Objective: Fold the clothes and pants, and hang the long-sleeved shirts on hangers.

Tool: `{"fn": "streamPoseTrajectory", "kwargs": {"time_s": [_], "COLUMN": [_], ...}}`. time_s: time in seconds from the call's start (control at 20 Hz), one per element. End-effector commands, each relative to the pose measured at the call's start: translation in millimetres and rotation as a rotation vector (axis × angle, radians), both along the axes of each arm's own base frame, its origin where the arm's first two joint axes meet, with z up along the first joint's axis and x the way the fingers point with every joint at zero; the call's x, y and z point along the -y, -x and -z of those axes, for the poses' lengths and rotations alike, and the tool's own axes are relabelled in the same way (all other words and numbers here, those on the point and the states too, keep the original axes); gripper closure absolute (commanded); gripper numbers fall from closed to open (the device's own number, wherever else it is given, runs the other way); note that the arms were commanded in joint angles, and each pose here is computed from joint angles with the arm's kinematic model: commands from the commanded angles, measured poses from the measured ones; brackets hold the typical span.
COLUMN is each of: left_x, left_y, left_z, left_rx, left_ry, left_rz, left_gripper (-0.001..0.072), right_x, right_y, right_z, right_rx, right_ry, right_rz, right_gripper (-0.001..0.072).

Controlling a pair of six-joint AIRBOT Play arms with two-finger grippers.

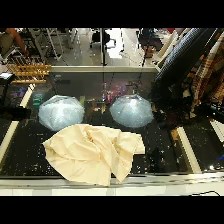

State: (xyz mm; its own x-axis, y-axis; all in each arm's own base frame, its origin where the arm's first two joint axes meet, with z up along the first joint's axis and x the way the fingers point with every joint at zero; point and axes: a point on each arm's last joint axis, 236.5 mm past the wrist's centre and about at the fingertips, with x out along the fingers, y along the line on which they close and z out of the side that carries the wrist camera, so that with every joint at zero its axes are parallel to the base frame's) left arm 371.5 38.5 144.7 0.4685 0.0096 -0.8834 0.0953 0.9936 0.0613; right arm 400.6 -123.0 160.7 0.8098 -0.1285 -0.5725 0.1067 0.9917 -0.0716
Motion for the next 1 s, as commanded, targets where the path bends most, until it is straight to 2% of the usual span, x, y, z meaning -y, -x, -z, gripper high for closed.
{"fn": "streamPoseTrajectory", "kwargs": {"time_s": [0.0, 0.25, 0.5, 0.75, 0.85, 0.95], "left_x": [0.1, 0.1, -0.6, 28.4, 43.8, 63.8], "left_y": [-0.1, -0.8, -30.2, -48.4, -56.8, -57.3], "left_z": [-0.6, -1.0, -19.7, -36.6, -47.9, -54.8], "left_rx": [0.002, 0.005, 0.153, 0.254, 0.307, 0.318], "left_ry": [0.0, -0.001, -0.003, 0.134, 0.213, 0.311], "left_rz": [0.001, 0.001, -0.003, 0.018, 0.025, 0.042], "left_gripper": [0.07, 0.07, 0.07, 0.07, 0.07, 0.0696], "right_x": [-0.5, -0.5, -0.5, -0.5, -10.3, -37.1], "right_y": [0.0, 0.0, 0.0, -0.4, -4.2, -2.5], "right_z": [-0.3, -0.3, -0.3, -0.6, -4.3, -0.6], "right_rx": [0.001, 0.001, 0.001, 0.003, 0.031, 0.018], "right_ry": [0.0, 0.0, 0.0, -0.001, -0.067, -0.258], "right_rz": [-0.001, -0.001, -0.001, 0.0, -0.005, -0.009], "right_gripper": [0.0697, 0.0697, 0.0697, 0.0697, 0.0697, 0.0696]}}
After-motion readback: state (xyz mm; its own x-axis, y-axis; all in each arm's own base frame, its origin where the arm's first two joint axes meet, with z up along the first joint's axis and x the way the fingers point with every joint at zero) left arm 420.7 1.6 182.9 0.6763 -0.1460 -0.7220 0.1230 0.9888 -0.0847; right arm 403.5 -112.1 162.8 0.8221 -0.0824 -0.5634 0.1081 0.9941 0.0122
